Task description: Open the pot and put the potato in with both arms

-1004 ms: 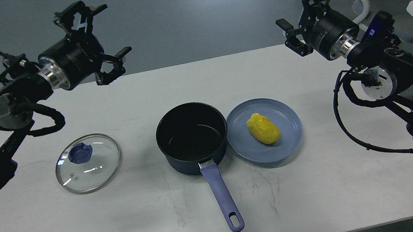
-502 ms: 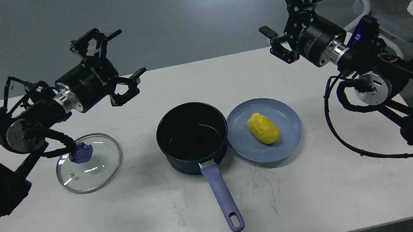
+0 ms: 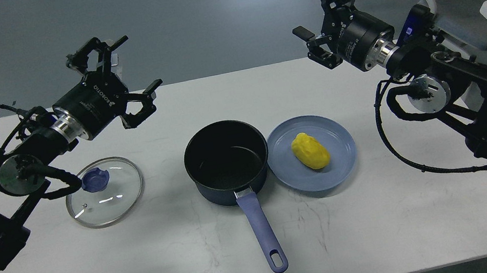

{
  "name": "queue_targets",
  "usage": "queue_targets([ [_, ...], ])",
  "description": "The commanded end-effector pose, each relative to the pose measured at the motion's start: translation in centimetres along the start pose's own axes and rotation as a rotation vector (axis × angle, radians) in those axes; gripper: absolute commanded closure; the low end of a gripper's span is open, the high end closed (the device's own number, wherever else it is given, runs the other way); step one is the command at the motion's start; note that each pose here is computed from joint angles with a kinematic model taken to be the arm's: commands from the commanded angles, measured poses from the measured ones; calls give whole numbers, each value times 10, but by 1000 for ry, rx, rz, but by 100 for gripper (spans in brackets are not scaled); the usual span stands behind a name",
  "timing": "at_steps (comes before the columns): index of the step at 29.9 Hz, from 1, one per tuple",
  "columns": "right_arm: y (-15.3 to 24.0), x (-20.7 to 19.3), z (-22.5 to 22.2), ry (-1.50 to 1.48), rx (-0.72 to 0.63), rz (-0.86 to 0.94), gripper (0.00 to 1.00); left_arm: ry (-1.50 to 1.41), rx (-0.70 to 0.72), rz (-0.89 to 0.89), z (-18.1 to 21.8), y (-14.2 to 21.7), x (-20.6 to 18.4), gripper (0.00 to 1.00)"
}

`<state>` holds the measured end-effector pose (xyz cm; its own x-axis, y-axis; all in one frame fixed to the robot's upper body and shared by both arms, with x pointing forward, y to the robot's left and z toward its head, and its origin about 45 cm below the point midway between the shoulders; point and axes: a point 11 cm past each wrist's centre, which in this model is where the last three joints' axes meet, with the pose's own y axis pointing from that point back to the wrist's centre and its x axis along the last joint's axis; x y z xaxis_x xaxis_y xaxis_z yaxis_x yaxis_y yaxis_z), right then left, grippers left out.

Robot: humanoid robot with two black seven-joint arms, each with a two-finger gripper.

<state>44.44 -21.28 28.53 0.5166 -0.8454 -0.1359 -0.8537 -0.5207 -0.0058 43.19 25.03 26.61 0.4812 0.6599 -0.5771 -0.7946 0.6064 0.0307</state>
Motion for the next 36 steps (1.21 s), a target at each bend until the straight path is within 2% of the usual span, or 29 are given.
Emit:
queue_targets([
  [1,3,7,-9,37,7,7,0,-4,-4,8,2,1,1,2],
  [5,10,19,-19,222,-9,1,0,-14,-7,17,6,5,4,2],
  [13,31,36,-24,834,-76,-94,0,-24,-16,24,11,9,8,2],
  [20,67,40,34,1279,-200,-338,0,-28,-24,22,12,10,7,2],
  [24,84,39,67,1373,-247,-423,0,-33,-26,26,12,13,8,2],
  [29,94,43,96,1395,-278,-448,1,-35,-25,29,11,13,9,2],
  [36,86,37,128,1394,-297,-473,4,-35,-43,34,13,15,11,2],
])
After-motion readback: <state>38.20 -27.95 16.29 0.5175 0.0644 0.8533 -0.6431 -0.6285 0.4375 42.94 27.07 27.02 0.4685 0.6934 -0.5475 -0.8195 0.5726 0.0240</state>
